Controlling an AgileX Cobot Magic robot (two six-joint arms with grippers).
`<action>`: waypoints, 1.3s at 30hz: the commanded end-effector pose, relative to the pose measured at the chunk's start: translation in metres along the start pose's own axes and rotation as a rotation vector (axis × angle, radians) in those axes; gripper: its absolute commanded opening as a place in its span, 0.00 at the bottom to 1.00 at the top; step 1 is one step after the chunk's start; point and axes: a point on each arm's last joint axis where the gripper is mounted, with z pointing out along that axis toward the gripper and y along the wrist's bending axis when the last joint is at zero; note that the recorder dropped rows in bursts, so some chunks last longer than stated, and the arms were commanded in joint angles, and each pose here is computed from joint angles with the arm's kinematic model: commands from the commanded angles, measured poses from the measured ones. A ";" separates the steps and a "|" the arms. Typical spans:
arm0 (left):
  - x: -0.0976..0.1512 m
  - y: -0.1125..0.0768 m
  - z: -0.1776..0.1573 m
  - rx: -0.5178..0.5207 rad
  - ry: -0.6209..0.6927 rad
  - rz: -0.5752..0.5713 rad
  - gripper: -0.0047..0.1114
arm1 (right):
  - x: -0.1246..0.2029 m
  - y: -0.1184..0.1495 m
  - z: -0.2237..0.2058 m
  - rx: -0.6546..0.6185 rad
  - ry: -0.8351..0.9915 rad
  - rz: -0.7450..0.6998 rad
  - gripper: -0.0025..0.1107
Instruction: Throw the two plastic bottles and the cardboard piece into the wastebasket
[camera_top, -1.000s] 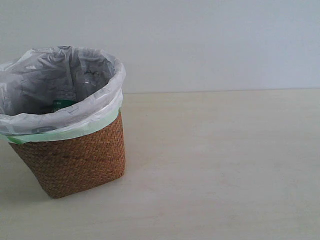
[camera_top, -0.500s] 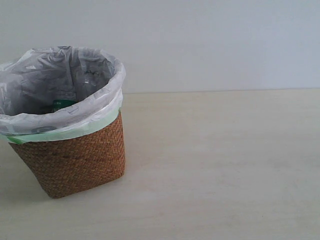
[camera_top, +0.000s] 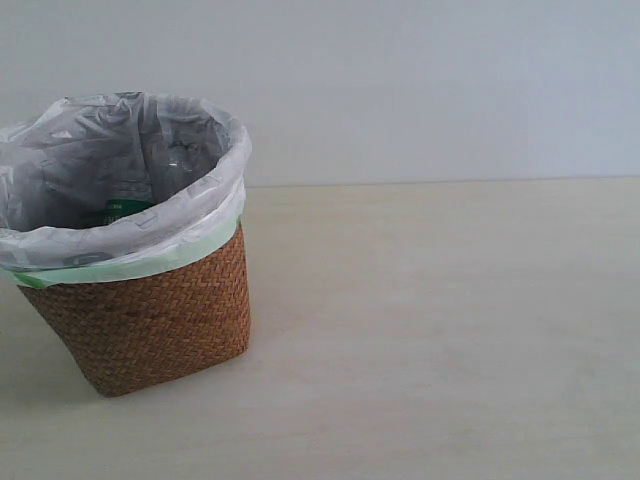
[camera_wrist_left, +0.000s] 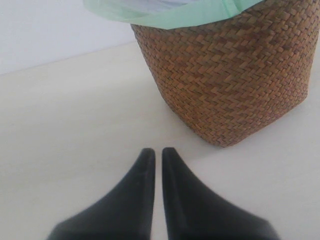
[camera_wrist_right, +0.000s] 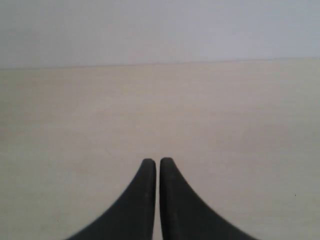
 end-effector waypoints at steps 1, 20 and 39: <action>0.000 0.000 0.000 -0.004 -0.015 -0.018 0.07 | 0.001 0.000 -0.001 0.008 0.014 0.006 0.02; 0.000 0.000 0.000 -0.004 -0.015 -0.018 0.07 | 0.002 0.000 -0.001 0.007 0.019 -0.088 0.02; 0.000 0.000 0.000 -0.004 -0.015 -0.018 0.07 | 0.002 0.000 -0.001 0.007 0.019 -0.088 0.02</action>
